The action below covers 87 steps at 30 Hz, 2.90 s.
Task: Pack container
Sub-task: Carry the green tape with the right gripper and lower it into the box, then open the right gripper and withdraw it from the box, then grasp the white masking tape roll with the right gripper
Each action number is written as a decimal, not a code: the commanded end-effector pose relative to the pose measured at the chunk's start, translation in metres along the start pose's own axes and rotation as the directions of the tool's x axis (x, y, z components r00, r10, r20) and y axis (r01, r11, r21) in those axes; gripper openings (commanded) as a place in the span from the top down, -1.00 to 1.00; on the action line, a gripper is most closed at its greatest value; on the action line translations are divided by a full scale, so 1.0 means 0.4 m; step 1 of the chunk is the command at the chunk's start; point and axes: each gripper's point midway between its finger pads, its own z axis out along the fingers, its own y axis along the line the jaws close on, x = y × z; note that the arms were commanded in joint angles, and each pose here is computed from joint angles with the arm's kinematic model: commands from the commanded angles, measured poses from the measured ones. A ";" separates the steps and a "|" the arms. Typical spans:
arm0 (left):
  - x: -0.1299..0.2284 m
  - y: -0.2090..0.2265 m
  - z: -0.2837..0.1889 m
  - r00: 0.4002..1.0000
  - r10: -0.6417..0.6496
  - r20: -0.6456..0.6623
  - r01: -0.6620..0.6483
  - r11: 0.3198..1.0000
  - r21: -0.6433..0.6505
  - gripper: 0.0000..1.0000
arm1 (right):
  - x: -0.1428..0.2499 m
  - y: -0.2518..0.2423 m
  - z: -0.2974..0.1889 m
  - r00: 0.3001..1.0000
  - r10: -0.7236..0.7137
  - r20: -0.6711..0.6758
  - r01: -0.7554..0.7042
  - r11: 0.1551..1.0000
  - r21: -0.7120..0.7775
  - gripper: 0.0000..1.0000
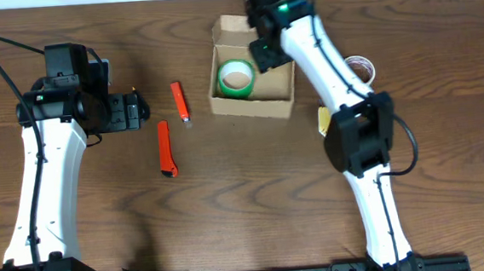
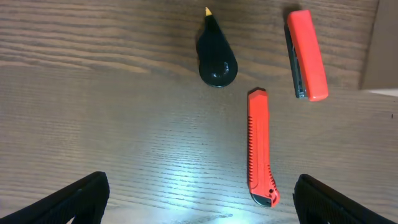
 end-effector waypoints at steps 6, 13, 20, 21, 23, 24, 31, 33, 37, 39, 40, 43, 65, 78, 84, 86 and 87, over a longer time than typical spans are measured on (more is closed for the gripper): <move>-0.011 0.009 -0.006 1.000 0.003 0.009 -0.003 1.000 -0.010 -0.91 | -0.017 0.010 -0.070 0.994 -0.097 0.052 0.103 0.987 -0.119 -0.04; -0.011 0.009 -0.006 1.000 0.003 0.009 -0.003 1.000 -0.010 -0.91 | -0.015 0.106 -0.170 0.983 -0.150 0.103 0.164 0.975 -0.152 -0.08; -0.011 0.009 -0.006 1.000 0.003 0.009 -0.003 1.000 -0.010 -0.91 | -0.012 0.086 -0.339 0.971 -0.148 0.186 0.153 0.988 -0.013 -0.14; -0.011 0.009 -0.006 1.000 0.003 0.009 -0.003 1.000 -0.010 -0.91 | -0.009 0.071 -0.361 0.972 -0.133 0.196 0.137 0.991 -0.007 -0.15; -0.011 0.009 -0.006 1.000 0.003 0.009 -0.003 1.000 -0.010 -0.91 | -0.006 0.034 -0.402 0.970 -0.113 0.216 0.112 0.994 0.015 -0.15; -0.011 0.009 -0.006 1.000 0.003 0.009 -0.003 1.000 -0.010 -0.91 | -0.005 0.004 -0.429 0.968 -0.095 0.233 0.089 0.995 0.037 -0.16; -0.011 0.009 -0.006 1.000 0.003 0.009 -0.003 1.000 -0.010 -0.91 | 0.023 -0.297 -0.544 0.924 0.198 0.327 -0.241 0.966 0.095 -0.19; -0.011 0.009 -0.006 1.000 0.003 0.009 -0.003 1.000 -0.010 -0.91 | 0.053 -0.391 -0.527 0.895 0.324 0.307 -0.361 0.930 0.072 -0.17; -0.011 0.009 -0.006 1.000 0.003 0.009 -0.003 1.000 -0.010 -0.91 | 0.136 -0.524 -0.446 0.844 0.492 0.214 -0.518 0.850 0.091 -0.18; -0.011 0.009 -0.006 1.000 0.003 0.009 -0.003 1.000 -0.010 -0.91 | 0.164 -0.566 -0.387 0.818 0.548 0.174 -0.568 0.817 0.099 -0.19; -0.011 0.009 -0.006 1.000 0.003 0.009 -0.003 1.000 -0.010 -0.91 | 0.175 -0.577 -0.353 0.811 0.565 0.152 -0.581 0.807 0.099 -0.21; -0.011 0.009 -0.006 1.000 0.003 0.009 -0.003 1.000 -0.010 -0.91 | 0.202 -0.586 -0.258 0.801 0.594 0.081 -0.599 0.795 0.097 -0.25; -0.011 0.009 -0.006 1.000 0.003 0.009 -0.003 1.000 -0.010 -0.91 | 0.293 -0.563 0.134 0.740 0.648 -0.179 -0.631 0.761 0.149 -0.07; -0.011 0.009 -0.006 1.000 0.003 0.009 -0.003 1.000 -0.010 -0.91 | 0.287 -0.574 0.143 0.740 0.654 -0.158 -0.634 0.756 0.161 0.12; -0.011 0.009 -0.006 1.000 0.003 0.009 -0.003 1.000 -0.010 -0.91 | 0.279 -0.571 0.145 0.744 0.651 -0.149 -0.632 0.759 0.157 0.12; -0.011 0.009 -0.006 1.000 0.003 0.009 -0.003 1.000 -0.010 -0.91 | 0.278 -0.571 0.145 0.745 0.650 -0.148 -0.632 0.759 0.157 0.12; -0.011 0.009 -0.006 1.000 0.003 0.009 -0.003 1.000 -0.010 -0.91 | 0.278 -0.571 0.145 0.745 0.650 -0.148 -0.631 0.759 0.157 0.13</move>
